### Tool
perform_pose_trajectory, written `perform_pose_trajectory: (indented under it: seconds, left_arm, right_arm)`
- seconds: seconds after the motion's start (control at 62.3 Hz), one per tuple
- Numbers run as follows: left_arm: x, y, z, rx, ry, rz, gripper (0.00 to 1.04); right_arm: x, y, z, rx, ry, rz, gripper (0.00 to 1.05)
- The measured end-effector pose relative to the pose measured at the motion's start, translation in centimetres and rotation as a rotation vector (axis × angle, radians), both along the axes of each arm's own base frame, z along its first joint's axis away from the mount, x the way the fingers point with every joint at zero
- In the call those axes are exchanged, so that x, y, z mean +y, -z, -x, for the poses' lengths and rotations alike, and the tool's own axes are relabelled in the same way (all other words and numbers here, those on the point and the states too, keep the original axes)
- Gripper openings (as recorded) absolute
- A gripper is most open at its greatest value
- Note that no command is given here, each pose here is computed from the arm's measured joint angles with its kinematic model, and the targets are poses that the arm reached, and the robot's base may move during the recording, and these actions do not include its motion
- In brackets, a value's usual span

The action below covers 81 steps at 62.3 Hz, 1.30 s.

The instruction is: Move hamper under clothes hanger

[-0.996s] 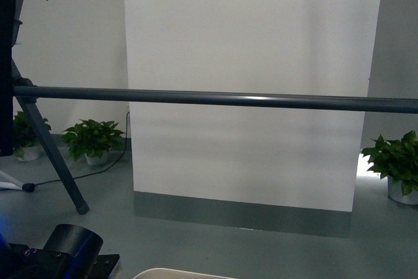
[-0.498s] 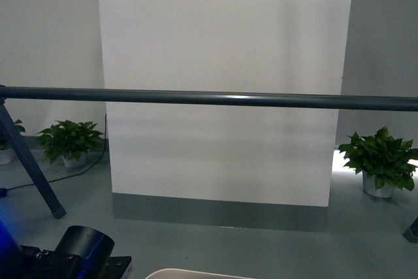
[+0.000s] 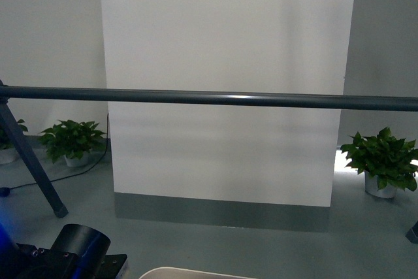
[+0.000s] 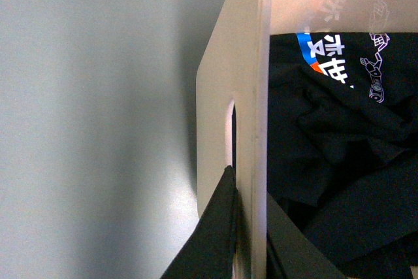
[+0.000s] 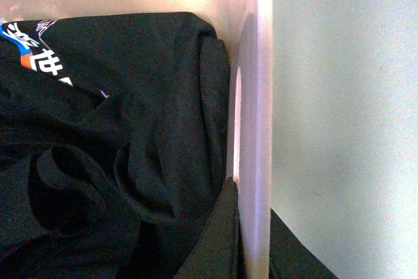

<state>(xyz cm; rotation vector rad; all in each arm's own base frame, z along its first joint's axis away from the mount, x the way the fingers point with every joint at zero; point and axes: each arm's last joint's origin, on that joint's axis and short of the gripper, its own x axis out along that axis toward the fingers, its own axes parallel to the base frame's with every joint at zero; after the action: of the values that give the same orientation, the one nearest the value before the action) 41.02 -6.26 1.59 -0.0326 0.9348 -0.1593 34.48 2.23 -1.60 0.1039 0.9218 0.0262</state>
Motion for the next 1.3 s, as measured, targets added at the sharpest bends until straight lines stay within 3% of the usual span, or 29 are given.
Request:
perform_pose_trajectory:
  seconds: [0.578, 0.723, 0.819, 0.964, 1.301]
  left_arm:
    - [0.0, 0.0, 0.0, -0.005, -0.010, -0.005, 0.04]
    - [-0.6, 0.2, 0.3, -0.242, -0.154, -0.009, 0.04]
    - [-1.4, -0.1, 0.1, -0.298, -0.165, 0.035, 0.04]
    - [-2.4, -0.1, 0.1, -0.288, -0.151, 0.038, 0.04]
    - [-3.1, 1.2, 1.1, -0.223, -0.125, 0.025, 0.04]
  right_arm:
    - [0.0, 0.0, 0.0, 0.000, 0.000, -0.001, 0.02]
    - [0.1, 0.0, 0.0, -0.006, -0.005, -0.010, 0.02]
    - [0.5, 0.3, 0.0, -0.168, 0.044, 0.043, 0.02]
    - [0.7, 0.0, -0.8, -0.271, 0.049, 0.060, 0.02]
    - [0.8, 1.2, -0.6, -0.199, 0.024, 0.069, 0.02]
